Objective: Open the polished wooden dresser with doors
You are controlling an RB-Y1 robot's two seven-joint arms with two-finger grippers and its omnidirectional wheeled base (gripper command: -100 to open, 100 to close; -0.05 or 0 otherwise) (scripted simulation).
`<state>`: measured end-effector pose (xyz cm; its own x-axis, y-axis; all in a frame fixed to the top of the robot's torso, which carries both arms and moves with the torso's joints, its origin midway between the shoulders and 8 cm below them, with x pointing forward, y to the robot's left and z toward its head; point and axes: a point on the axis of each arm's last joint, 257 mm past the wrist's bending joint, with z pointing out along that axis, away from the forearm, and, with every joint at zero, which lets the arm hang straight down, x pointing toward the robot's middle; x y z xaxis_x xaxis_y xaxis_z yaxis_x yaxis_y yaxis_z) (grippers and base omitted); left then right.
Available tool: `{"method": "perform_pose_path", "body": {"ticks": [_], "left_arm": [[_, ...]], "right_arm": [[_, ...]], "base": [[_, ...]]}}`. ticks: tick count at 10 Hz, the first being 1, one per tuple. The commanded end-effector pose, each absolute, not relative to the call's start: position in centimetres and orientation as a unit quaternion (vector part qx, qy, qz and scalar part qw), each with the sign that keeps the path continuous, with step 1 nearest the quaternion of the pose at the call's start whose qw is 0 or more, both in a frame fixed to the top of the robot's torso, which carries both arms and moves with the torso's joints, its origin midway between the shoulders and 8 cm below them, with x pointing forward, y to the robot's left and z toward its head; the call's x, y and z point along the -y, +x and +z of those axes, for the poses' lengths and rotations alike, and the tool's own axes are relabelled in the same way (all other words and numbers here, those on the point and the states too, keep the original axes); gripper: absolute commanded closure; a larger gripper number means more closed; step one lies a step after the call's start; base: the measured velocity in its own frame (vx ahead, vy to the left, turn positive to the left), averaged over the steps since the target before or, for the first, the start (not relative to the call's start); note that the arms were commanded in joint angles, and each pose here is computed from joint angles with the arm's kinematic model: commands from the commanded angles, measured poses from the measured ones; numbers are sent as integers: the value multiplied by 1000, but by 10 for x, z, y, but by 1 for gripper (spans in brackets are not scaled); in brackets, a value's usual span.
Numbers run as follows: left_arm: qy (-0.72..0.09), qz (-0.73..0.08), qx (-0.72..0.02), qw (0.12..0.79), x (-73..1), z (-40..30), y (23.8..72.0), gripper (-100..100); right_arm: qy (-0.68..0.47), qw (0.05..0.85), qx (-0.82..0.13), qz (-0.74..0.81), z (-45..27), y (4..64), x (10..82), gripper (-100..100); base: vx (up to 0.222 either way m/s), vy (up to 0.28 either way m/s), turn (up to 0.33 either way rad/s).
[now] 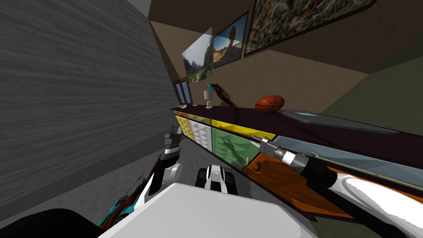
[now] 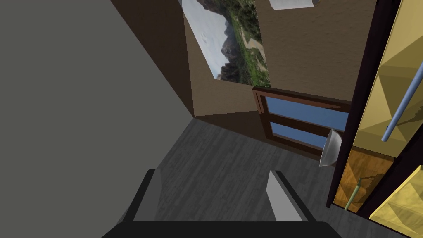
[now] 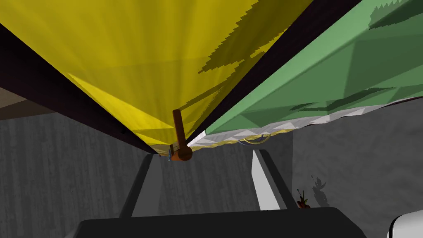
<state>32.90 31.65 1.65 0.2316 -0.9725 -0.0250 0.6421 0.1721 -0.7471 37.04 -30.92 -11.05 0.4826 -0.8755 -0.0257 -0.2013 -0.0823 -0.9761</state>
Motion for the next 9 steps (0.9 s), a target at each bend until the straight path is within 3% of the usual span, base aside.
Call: {"method": "perform_pose_path", "body": {"ticks": [1, 4, 5, 9], "left_arm": [[-314, -561, -263, 719, -316, 16, 329, 0], [-314, -562, -263, 719, -316, 17, 329, 0], [-314, -561, -263, 719, -316, 16, 329, 0], [-314, -561, -263, 719, -316, 16, 329, 0]], "right_arm": [[-671, 547, -398, -305, -108, 367, 302, 100], [-673, 548, -395, -303, -107, 364, 298, 100], [-658, 547, -406, -322, -103, 374, 313, -100], [-622, 545, -432, -361, -97, 394, 347, -100]], "base": [[-148, 59, -83], [-139, 74, -50], [-23, 90, 83], [0, 112, 75]]}}
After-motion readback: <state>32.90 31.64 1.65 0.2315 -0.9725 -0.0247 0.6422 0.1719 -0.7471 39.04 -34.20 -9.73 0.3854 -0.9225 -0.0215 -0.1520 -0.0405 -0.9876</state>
